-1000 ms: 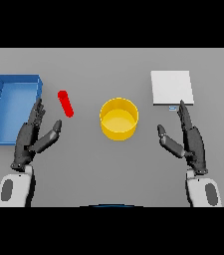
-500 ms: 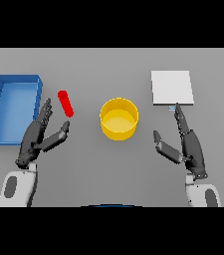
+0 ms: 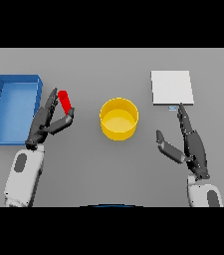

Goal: Pick up the red beaker and tilt it to pour out 1 green nut into yellow bowl. Pick up the yellow bowl and place it on the metallic measuring scale.

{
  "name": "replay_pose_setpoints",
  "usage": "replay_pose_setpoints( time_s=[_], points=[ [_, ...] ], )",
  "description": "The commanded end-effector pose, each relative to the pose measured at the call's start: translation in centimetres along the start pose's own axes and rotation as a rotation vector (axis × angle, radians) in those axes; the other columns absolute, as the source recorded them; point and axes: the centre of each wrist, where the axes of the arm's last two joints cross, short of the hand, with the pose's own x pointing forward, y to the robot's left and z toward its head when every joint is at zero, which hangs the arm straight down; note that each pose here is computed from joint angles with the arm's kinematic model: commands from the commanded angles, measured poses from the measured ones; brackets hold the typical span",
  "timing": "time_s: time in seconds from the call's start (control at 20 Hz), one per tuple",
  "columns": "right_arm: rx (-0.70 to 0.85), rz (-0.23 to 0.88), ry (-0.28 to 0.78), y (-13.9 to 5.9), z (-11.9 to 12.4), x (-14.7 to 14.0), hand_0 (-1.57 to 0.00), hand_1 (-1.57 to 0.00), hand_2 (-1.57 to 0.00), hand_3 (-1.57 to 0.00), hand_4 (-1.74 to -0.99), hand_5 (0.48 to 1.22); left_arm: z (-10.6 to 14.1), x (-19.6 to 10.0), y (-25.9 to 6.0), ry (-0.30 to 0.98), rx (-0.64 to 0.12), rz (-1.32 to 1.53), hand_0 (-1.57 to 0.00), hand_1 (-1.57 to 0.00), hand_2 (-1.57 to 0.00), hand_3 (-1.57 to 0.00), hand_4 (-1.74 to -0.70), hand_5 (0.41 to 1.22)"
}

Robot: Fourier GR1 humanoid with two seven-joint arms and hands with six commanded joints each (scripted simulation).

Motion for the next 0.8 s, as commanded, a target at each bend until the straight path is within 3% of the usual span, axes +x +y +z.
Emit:
replay_pose_setpoints(
  time_s=[0.0, 0.45, 0.75],
  points=[
    [-0.001, -0.002, -0.003, -0.3, 0.0, 0.2, 0.0, 0.0, 0.0, 0.0, -1.339, 0.688, -0.7, 0.1, 0.0, 0.01, 0.001, 0.005, 0.0, 0.0, 0.0, 0.0, -1.35, 0.718],
    [-0.003, -0.011, -0.004, -0.1, -0.2, -0.1, 0.0, 0.0, 0.0, 0.0, -1.329, 0.684, -4.1, 0.2, -0.6, 0.003, -0.02, -0.014, 0.0, 0.0, 0.0, 0.0, -1.31, 0.703],
    [-0.004, -0.008, 0.01, -0.1, -0.1, 0.0, 0.0, 0.0, 0.0, 0.0, -1.298, 0.682, -5.4, 0.3, -0.7, -0.04, -0.03, 0.004, 0.0, 0.0, 0.0, 0.0, -1.36, 0.735]
  ],
)
